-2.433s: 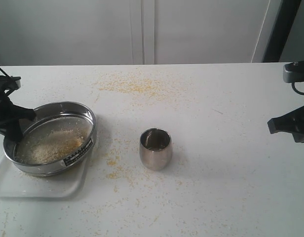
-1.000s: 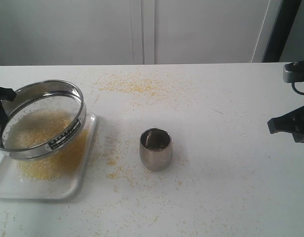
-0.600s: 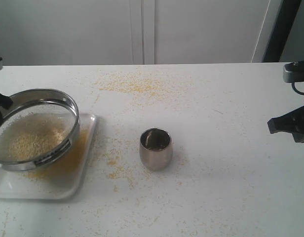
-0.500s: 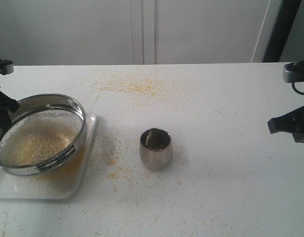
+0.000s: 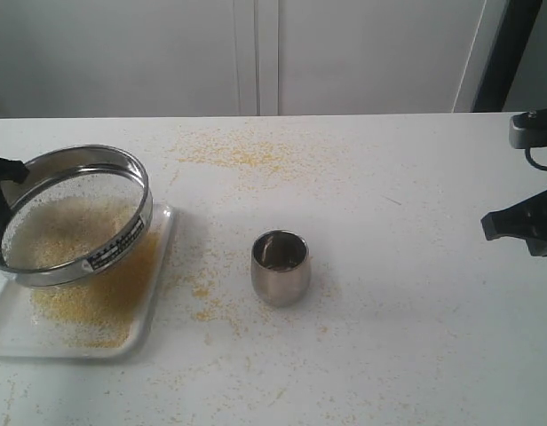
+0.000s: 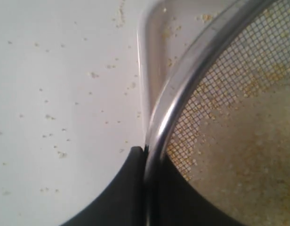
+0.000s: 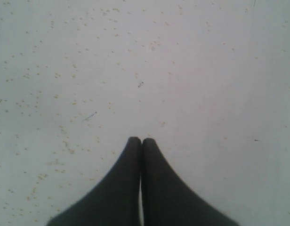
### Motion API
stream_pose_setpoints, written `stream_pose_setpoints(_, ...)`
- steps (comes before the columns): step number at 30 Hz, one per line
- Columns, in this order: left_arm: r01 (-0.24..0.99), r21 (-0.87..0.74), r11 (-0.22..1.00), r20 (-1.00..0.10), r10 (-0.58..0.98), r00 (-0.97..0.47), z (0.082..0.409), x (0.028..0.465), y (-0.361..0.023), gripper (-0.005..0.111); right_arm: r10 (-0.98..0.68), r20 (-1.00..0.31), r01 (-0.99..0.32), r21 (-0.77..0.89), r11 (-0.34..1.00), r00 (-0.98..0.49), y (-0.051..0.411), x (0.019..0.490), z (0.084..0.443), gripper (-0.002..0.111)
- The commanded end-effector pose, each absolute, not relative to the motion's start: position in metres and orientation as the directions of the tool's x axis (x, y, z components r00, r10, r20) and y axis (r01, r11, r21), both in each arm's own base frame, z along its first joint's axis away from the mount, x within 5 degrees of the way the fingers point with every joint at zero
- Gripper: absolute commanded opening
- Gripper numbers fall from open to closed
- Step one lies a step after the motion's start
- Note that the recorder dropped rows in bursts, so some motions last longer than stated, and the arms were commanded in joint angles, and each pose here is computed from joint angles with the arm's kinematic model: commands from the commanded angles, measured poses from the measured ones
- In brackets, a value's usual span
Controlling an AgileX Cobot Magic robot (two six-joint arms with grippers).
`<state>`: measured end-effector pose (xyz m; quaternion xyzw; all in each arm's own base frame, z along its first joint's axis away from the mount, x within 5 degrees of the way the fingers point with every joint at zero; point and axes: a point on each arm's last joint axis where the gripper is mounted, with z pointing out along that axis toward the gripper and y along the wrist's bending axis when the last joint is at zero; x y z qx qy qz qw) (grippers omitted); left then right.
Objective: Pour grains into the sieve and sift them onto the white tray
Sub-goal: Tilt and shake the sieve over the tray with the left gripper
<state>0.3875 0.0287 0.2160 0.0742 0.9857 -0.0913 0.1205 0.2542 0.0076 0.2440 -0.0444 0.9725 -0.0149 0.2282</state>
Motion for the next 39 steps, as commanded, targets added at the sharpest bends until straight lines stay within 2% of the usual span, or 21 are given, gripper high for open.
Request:
stream_pose_setpoints(1,0.334,-0.2,0.921,-0.197,0.296,-0.935,0.221,0.376,0.026,0.0,-0.081,-0.458,-0.066,-0.05,0.997,-0.885,0.005,0.254,0.246,0.0)
stream_pose_setpoints(3,0.053,-0.14,0.989,-0.157,0.031,-0.987,0.219,0.377,0.047,0.0,-0.081,-0.458,-0.066,-0.05,0.997,-0.885,0.005,0.254,0.246,0.0)
stream_pose_setpoints(4,-0.015,-0.149,0.989,-0.155,-0.039,-0.987,0.22,0.377,0.052,0.0,-0.081,-0.458,-0.066,-0.05,0.997,-0.885,0.005,0.254,0.246,0.0)
stream_pose_setpoints(6,0.047,-0.231,0.972,-0.185,0.003,-0.983,0.22,0.378,0.045,0.0,-0.081,-0.458,-0.066,-0.05,0.997,-0.885,0.005,0.254,0.246,0.0)
stream_pose_setpoints(10,0.347,-0.295,0.89,-0.252,0.277,-0.927,0.218,0.376,0.013,0.0,-0.081,-0.461,-0.066,-0.05,0.997,-0.884,0.005,0.255,0.246,0.0)
stream_pose_setpoints(12,0.253,-0.24,0.937,-0.23,0.198,-0.953,0.216,0.378,0.02,0.0,-0.081,-0.463,-0.066,-0.05,0.997,-0.883,0.005,0.255,0.247,0.0)
stream_pose_setpoints(15,-0.026,-0.275,0.961,-0.205,-0.085,-0.975,0.215,0.379,0.045,0.0,-0.081,-0.465,-0.066,-0.05,0.997,-0.882,0.005,0.255,0.247,0.0)
stream_pose_setpoints(16,-0.03,-0.301,0.953,-0.209,-0.097,-0.973,0.215,0.379,0.045,0.0,-0.081,-0.465,-0.066,-0.05,0.997,-0.882,0.005,0.255,0.247,0.0)
stream_pose_setpoints(17,0.002,-0.319,0.948,-0.219,-0.071,-0.973,0.214,0.379,0.043,0.0,-0.081,-0.467,-0.066,-0.05,0.997,-0.881,0.005,0.255,0.247,0.0)
stream_pose_setpoints(21,0.442,-0.278,0.853,-0.244,0.382,-0.891,0.213,0.37,0.02,0.0,-0.081,-0.469,-0.066,-0.05,0.997,-0.88,0.005,0.255,0.247,0.0)
stream_pose_setpoints(23,0.286,-0.225,0.932,-0.198,0.243,-0.95,0.211,0.372,0.031,0.0,-0.08,-0.469,-0.065,-0.048,0.997,-0.88,0.005,0.255,0.247,0.0)
stream_pose_setpoints(25,-0.034,-0.204,0.978,-0.163,-0.068,-0.984,0.21,0.374,0.048,0.0,-0.08,-0.469,-0.065,-0.048,0.997,-0.88,0.005,0.255,0.247,0.0)
stream_pose_setpoints(26,-0.075,-0.221,0.972,-0.159,-0.112,-0.981,0.21,0.375,0.049,0.0,-0.08,-0.469,-0.065,-0.048,0.997,-0.88,0.005,0.255,0.247,0.0)
stream_pose_setpoints(27,-0.035,-0.24,0.97,-0.173,-0.078,-0.982,0.21,0.375,0.046,0.0,-0.08,-0.469,-0.065,-0.048,0.997,-0.88,0.005,0.255,0.247,0.0)
stream_pose_setpoints(30,0.364,-0.26,0.895,-0.253,0.3,-0.92,0.212,0.375,0.019,0.0,-0.08,-0.469,-0.065,-0.048,0.997,-0.88,0.005,0.255,0.247,0.0)
stream_pose_setpoints(31,0.43,-0.258,0.865,-0.243,0.373,-0.896,0.212,0.372,0.013,0.0,-0.08,-0.469,-0.065,-0.048,0.997,-0.88,0.005,0.255,0.247,0.0)
stream_pose_setpoints(32,0.409,-0.244,0.88,-0.23,0.357,-0.905,0.211,0.373,0.013,0.0,-0.08,-0.469,-0.065,-0.048,0.997,-0.88,0.005,0.255,0.247,0.0)
stream_pose_setpoints(35,0.033,-0.192,0.981,-0.186,-0.004,-0.983,0.21,0.379,0.026,0.0,-0.08,-0.469,-0.065,-0.048,0.997,-0.88,0.005,0.255,0.247,0.0)
stream_pose_setpoints(36,-0.027,-0.193,0.981,-0.174,-0.062,-0.983,0.209,0.378,0.027,0.0,-0.08,-0.469,-0.065,-0.048,0.997,-0.88,0.005,0.255,0.247,0.0)
stream_pose_setpoints(38,0.157,-0.22,0.963,-0.213,0.11,-0.971,0.209,0.38,0.012,0.0,-0.08,-0.469,-0.065,-0.048,0.997,-0.88,0.005,0.255,0.247,0.0)
stream_pose_setpoints(39,0.345,-0.213,0.914,-0.231,0.296,-0.927,0.209,0.377,0.002,0.0,-0.08,-0.469,-0.065,-0.048,0.997,-0.88,0.005,0.255,0.247,0.0)
